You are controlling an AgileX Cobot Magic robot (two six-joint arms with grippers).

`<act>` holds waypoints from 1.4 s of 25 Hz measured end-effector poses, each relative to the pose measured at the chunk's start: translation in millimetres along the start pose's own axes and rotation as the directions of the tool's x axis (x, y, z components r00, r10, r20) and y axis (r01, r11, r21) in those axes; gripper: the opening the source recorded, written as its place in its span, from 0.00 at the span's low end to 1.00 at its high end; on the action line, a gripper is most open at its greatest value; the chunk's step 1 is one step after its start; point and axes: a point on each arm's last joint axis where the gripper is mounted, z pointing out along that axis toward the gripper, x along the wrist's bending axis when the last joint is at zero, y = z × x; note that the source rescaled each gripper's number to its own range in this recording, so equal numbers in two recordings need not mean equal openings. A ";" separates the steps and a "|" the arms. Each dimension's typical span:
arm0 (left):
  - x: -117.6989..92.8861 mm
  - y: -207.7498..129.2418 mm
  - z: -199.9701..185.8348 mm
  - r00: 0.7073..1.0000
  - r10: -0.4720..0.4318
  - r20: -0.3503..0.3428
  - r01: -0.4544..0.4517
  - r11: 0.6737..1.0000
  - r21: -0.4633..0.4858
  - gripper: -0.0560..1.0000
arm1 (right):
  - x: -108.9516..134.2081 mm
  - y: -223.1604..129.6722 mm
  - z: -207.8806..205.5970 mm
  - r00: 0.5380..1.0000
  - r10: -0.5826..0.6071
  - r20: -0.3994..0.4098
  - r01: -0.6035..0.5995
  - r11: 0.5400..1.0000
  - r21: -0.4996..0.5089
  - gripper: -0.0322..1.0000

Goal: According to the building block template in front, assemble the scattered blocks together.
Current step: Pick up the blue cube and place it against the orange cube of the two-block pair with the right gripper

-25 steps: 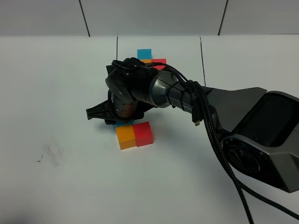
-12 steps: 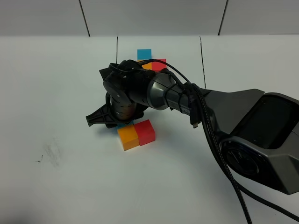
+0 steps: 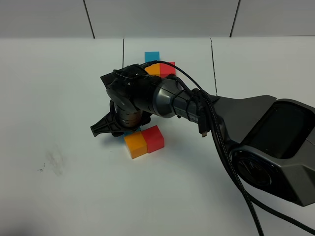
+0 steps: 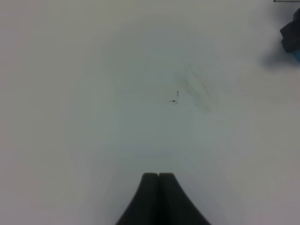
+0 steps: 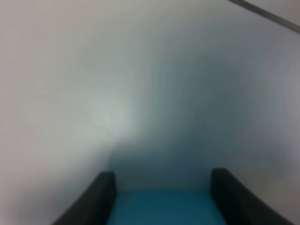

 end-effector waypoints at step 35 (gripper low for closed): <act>0.0 0.0 0.0 1.000 0.000 0.000 0.000 1.000 0.000 0.05 | -3.8 17.9 -23.7 0.997 -0.058 0.059 0.062 0.995 -0.074 0.92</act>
